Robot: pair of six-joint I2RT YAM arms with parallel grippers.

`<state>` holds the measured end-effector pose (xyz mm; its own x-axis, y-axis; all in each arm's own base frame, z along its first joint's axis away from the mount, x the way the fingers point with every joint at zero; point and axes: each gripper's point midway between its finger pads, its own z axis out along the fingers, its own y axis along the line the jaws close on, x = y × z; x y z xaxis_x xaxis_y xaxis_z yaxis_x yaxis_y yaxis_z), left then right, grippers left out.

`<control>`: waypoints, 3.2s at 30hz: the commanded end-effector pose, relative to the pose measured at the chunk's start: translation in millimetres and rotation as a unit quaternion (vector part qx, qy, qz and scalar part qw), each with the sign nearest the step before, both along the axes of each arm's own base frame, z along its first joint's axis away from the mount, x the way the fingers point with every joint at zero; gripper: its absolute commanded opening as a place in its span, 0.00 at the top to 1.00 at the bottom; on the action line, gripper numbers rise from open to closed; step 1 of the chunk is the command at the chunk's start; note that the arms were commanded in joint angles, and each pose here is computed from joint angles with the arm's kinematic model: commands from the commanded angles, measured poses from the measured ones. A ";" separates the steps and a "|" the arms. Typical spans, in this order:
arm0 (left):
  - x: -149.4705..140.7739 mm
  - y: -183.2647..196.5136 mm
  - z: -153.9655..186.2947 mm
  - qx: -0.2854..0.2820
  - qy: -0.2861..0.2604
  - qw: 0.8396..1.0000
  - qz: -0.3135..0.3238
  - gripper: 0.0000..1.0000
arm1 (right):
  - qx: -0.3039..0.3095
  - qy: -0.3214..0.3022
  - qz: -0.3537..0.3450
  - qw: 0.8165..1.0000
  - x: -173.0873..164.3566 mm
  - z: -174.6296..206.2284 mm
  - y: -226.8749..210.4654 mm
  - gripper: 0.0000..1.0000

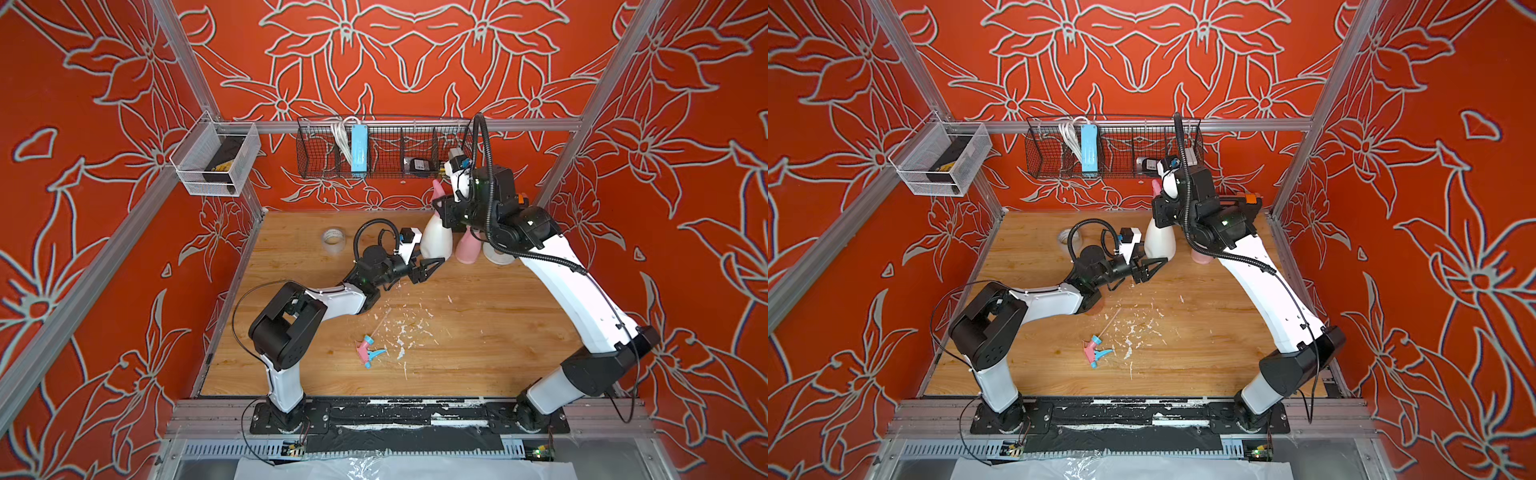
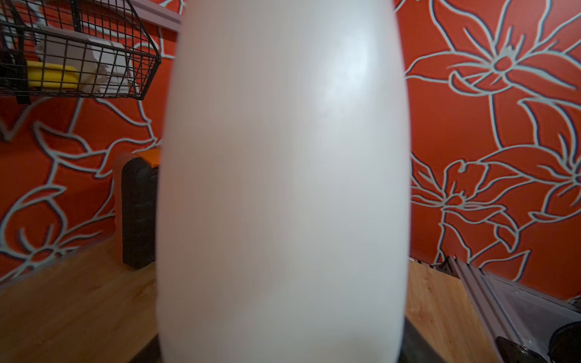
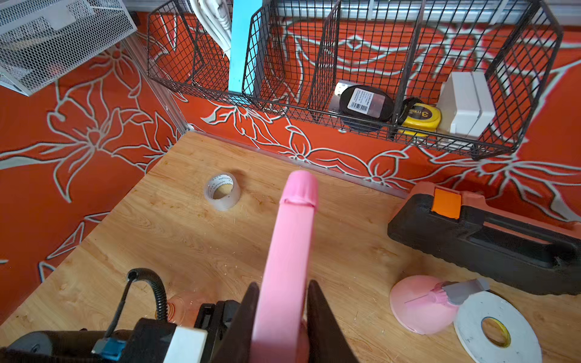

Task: Attach spray nozzles to spray bottles
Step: Insert the spray nozzle into the spray bottle, then screw the spray nozzle on the spray bottle.

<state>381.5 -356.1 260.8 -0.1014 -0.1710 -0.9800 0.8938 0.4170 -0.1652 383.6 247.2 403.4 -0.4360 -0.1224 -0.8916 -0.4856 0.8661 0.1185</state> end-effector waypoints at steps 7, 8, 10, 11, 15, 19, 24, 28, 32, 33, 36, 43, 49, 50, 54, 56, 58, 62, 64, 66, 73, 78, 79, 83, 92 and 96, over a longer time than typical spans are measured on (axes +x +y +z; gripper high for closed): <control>0.5 9.1 63.8 -0.028 -0.120 0.992 0.034 0.53 | -0.040 0.079 0.042 0.995 -29.7 -37.5 6.0 0.87; 0.3 9.2 62.4 -0.024 -0.122 0.992 0.035 0.53 | -0.037 0.070 0.046 0.996 -29.8 -32.8 6.6 0.85; -0.8 10.4 59.7 -0.021 -0.122 0.992 0.037 0.53 | -0.032 0.053 0.051 0.997 -30.2 -25.1 7.6 0.79; -1.5 10.9 60.0 -0.021 -0.124 0.991 0.037 0.53 | -0.029 0.047 0.052 0.997 -30.3 -22.1 7.6 0.76; -3.0 11.1 57.1 -0.018 -0.122 0.992 0.035 0.53 | -0.017 0.028 0.054 0.998 -31.5 -10.5 7.7 0.71; -3.6 10.6 56.9 -0.016 -0.124 0.992 0.033 0.53 | -0.011 0.015 0.055 0.998 -33.1 -3.2 6.5 0.69; -3.4 10.4 57.4 -0.014 -0.125 0.991 0.034 0.53 | -0.004 0.005 0.058 0.998 -35.9 4.3 6.2 0.61; -2.9 10.2 55.0 -0.009 -0.125 0.992 0.034 0.53 | -0.002 -0.001 0.056 0.998 -36.5 8.3 4.3 0.55; -2.5 10.1 52.8 -0.005 -0.124 0.992 0.035 0.53 | -0.003 -0.005 0.052 0.999 -37.7 12.4 1.7 0.46; -2.3 10.0 52.0 -0.004 -0.124 0.992 0.035 0.53 | -0.004 -0.007 0.049 0.999 -37.9 13.5 0.2 0.44; -1.2 10.2 50.4 0.000 -0.124 0.992 0.038 0.53 | -0.009 -0.010 0.045 0.999 -40.0 16.6 -4.1 0.39; 2.2 9.6 43.4 0.011 -0.119 0.992 0.043 0.53 | -0.012 -0.018 0.047 0.999 -51.3 26.6 -21.2 0.31; 2.5 9.4 36.7 0.018 -0.114 0.992 0.043 0.53 | 0.019 -0.018 0.059 0.998 -50.4 38.6 -24.4 0.31; 2.4 9.5 35.5 0.021 -0.114 0.992 0.043 0.53 | 0.025 -0.013 0.056 0.998 -47.3 40.8 -25.3 0.31; 1.6 10.6 32.3 0.033 -0.116 0.992 0.045 0.53 | 0.024 0.036 0.066 0.997 -34.1 38.8 -19.0 0.32; 1.4 11.0 30.8 0.036 -0.116 0.992 0.046 0.53 | 0.023 0.059 0.073 0.995 -29.5 36.6 -11.8 0.35; 1.0 11.0 29.1 0.037 -0.114 0.992 0.045 0.53 | 0.023 0.079 0.079 0.993 -26.0 31.5 -6.1 0.37; 0.6 9.8 28.3 0.036 -0.111 0.992 0.042 0.53 | 0.020 0.100 0.075 0.992 -12.5 21.6 1.3 0.40; 0.7 9.4 28.7 0.035 -0.112 0.992 0.041 0.53 | 0.016 0.108 0.074 0.991 -6.9 15.8 4.7 0.42; 1.1 9.1 28.8 0.035 -0.112 0.992 0.041 0.53 | 0.009 0.106 0.067 0.992 -0.6 12.2 6.4 0.45; 1.1 9.0 24.2 0.040 -0.110 0.992 0.041 0.53 | 0.003 0.104 0.060 0.993 11.2 3.9 10.5 0.60; 1.3 8.5 21.4 0.041 -0.109 0.992 0.040 0.53 | 0.002 0.100 0.062 0.993 10.9 4.3 9.9 0.84; 1.1 8.4 21.5 0.039 -0.109 0.993 0.039 0.53 | 0.003 0.098 0.065 0.993 10.1 4.8 10.8 0.87; -0.1 8.0 26.5 0.022 -0.105 0.994 0.032 0.53 | 0.012 0.077 0.074 0.994 8.8 10.5 12.5 0.97; -9.3 9.7 41.4 -0.029 -0.084 0.996 -0.010 0.52 | 0.057 -0.039 0.085 0.994 0.1 30.0 8.8 1.00; -11.1 11.1 43.5 -0.042 -0.077 0.996 -0.021 0.53 | 0.056 -0.065 0.104 0.991 -8.2 34.5 9.3 1.00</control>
